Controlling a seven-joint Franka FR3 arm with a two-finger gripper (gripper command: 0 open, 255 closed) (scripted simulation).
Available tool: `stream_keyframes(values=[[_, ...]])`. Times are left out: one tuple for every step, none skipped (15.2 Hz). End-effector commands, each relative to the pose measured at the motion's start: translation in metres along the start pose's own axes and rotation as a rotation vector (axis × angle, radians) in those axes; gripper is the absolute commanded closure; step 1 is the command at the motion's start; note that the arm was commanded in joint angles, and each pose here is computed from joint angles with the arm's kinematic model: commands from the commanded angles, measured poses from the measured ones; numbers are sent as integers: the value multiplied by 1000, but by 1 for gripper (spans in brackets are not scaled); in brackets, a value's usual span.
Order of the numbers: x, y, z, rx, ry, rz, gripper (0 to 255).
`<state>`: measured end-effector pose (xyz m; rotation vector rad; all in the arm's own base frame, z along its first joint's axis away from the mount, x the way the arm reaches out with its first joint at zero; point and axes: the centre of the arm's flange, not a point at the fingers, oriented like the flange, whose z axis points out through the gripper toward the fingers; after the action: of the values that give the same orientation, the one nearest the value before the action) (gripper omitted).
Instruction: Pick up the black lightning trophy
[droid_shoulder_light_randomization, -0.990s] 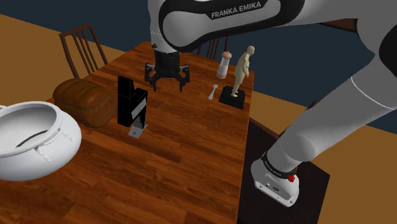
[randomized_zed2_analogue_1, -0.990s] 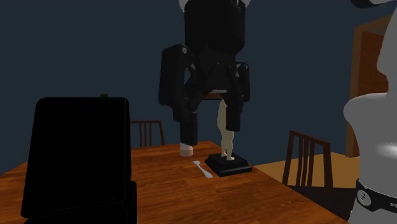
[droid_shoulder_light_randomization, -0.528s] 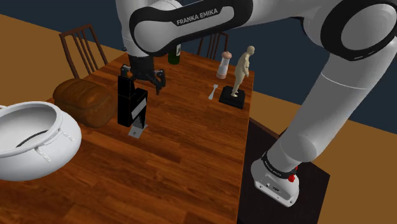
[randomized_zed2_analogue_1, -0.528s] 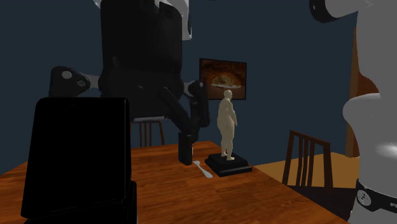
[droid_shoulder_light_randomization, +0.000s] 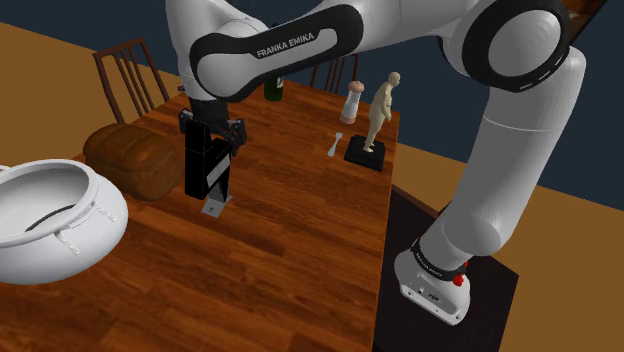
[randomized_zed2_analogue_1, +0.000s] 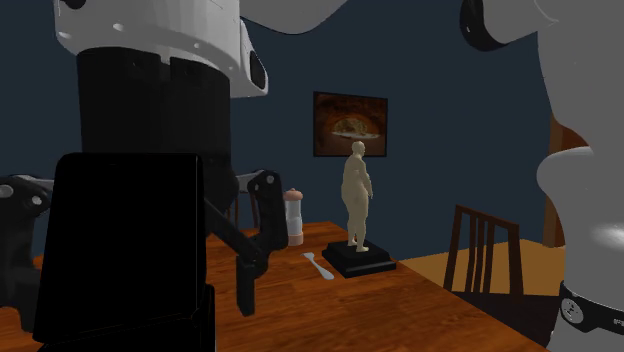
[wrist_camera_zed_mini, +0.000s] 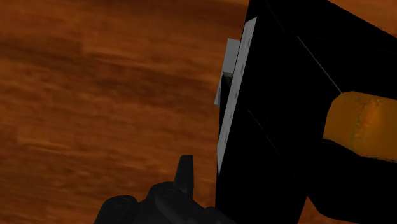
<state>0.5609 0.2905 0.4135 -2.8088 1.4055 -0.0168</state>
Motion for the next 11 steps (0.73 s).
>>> stream_keyframes(values=[[0,0,11,0,0,1,0],[0,0,19,0,0,1,0],[0,0,19,0,0,1,0],[0,0,19,0,0,1,0],[-1,0,19,0,0,1,255],[0,0,20,0,0,1,255],[0,0,20,0,0,1,255],[0,0,20,0,0,1,255],[0,0,20,0,0,1,255],[0,0,20,0,0,1,255],[0,0,20,0,0,1,255]])
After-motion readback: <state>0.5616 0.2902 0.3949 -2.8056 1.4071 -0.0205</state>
